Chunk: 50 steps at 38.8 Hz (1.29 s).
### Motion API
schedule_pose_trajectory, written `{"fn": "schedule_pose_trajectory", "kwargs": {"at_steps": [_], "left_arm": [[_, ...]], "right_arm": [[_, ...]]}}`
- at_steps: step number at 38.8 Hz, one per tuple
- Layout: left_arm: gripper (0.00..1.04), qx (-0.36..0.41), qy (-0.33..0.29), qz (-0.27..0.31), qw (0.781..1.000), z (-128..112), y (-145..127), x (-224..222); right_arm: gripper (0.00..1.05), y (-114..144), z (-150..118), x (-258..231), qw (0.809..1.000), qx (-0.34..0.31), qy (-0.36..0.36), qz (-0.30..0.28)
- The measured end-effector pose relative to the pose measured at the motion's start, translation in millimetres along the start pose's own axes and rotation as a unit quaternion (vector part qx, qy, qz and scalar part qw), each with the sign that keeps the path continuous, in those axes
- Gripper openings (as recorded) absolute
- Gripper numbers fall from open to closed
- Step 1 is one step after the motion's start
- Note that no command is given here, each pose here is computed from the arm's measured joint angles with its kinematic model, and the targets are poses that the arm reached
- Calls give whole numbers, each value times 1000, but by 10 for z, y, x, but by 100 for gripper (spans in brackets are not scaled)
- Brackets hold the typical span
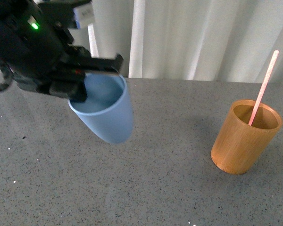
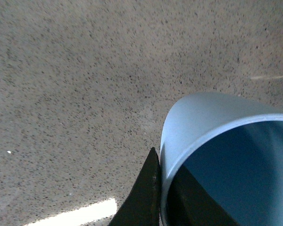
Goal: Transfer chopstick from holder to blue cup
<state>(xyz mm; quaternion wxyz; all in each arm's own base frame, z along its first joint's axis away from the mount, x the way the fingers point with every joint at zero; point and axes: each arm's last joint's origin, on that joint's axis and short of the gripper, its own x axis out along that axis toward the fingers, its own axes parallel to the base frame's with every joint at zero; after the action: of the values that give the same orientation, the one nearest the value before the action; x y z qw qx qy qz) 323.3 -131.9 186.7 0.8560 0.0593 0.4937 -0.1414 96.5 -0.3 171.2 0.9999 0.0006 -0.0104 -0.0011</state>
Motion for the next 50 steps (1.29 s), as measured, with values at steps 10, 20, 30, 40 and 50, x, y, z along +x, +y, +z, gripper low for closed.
{"fn": "schedule_pose_trajectory", "kwargs": {"at_steps": [10,20,30,40,50], "left_arm": [[4,-4,16,19,1000,-112,-60,304],[4,-13,36,19,999,-189,-132,552],[6,-24,42,-8,999,-209,-251,599],[45,-46,16,-42,998,-19,-258,414],[94,-105,-131,1,986,249,226,-211]], "right_arm": [[95,0,0,0,1000,0,0,0],[95,0,0,0,1000,0,0,0],[95,0,0,0,1000,0,0,0],[95,0,0,0,1000,0,0,0],[95,0,0,0,1000,0,0,0]]}}
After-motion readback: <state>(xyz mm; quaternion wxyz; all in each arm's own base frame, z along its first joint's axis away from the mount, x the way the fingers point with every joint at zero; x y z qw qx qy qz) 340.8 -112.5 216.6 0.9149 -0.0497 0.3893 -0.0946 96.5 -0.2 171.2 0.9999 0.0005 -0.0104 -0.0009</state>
